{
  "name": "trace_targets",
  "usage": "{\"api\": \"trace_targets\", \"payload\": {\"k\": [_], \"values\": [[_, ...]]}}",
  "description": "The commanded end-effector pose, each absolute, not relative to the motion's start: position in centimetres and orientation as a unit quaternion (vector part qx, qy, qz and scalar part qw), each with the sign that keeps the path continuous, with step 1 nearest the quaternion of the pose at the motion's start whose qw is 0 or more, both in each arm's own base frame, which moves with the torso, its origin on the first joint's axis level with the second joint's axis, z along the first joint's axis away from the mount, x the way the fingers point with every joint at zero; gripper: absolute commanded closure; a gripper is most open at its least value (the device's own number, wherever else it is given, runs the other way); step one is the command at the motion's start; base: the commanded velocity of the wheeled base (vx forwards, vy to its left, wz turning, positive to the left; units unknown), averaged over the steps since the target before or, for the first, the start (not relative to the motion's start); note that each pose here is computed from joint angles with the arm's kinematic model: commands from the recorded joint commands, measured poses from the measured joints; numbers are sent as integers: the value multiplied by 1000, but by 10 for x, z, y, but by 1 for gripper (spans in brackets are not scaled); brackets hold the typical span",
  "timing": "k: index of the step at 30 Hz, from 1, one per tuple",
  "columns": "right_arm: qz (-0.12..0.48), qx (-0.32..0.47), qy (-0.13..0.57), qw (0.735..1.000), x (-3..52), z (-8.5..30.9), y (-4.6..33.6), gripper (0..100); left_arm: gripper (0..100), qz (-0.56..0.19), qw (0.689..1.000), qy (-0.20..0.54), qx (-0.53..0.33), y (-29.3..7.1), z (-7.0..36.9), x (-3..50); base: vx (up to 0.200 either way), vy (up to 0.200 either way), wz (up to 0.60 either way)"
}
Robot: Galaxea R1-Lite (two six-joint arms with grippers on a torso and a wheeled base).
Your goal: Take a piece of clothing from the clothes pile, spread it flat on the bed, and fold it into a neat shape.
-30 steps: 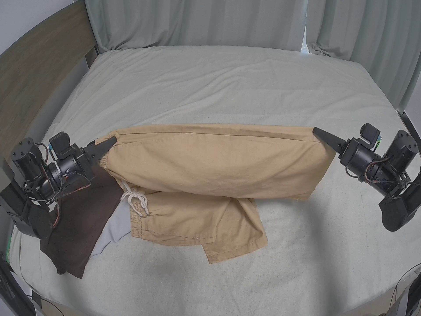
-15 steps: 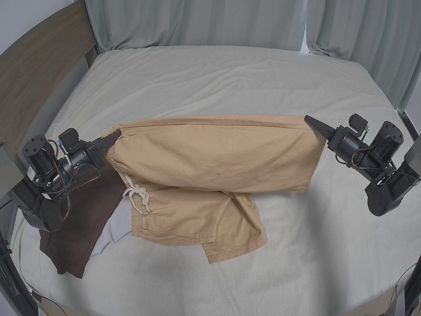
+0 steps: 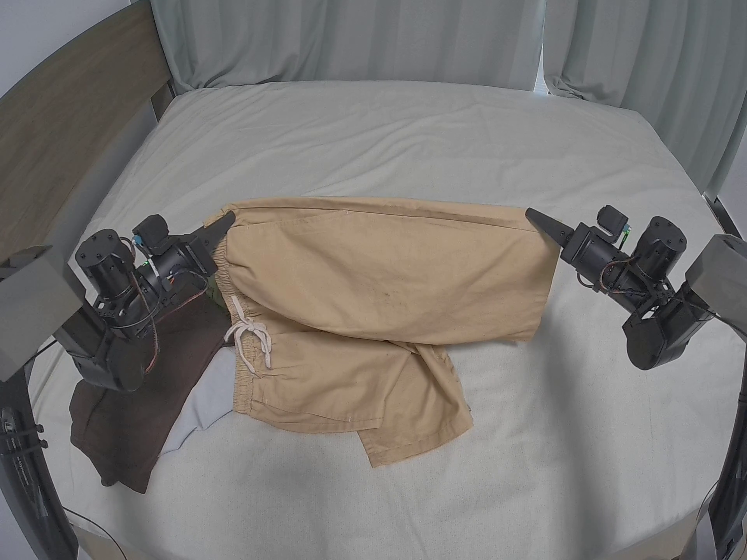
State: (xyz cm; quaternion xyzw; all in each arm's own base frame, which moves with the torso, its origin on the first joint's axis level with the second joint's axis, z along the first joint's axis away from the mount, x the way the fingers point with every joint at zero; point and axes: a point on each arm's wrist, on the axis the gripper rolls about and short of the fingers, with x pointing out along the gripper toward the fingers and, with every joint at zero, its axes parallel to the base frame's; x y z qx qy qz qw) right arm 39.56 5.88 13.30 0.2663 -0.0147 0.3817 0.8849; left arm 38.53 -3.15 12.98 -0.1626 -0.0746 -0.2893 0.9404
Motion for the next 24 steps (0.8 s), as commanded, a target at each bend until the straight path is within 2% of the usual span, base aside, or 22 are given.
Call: {"api": "trace_targets", "payload": {"k": [1,14,24], "values": [[375,272,1,886,414,118,58,100,100,-287,939,-67,-177,-41,110,407,0,0,0],[365,277,11,889,454,99,62,100,100,-267,940,-88,-194,-42,92,441,0,0,0],[365,277,8,889,481,100,65,100,100,-250,940,-103,-210,-39,79,464,0,0,0]]}}
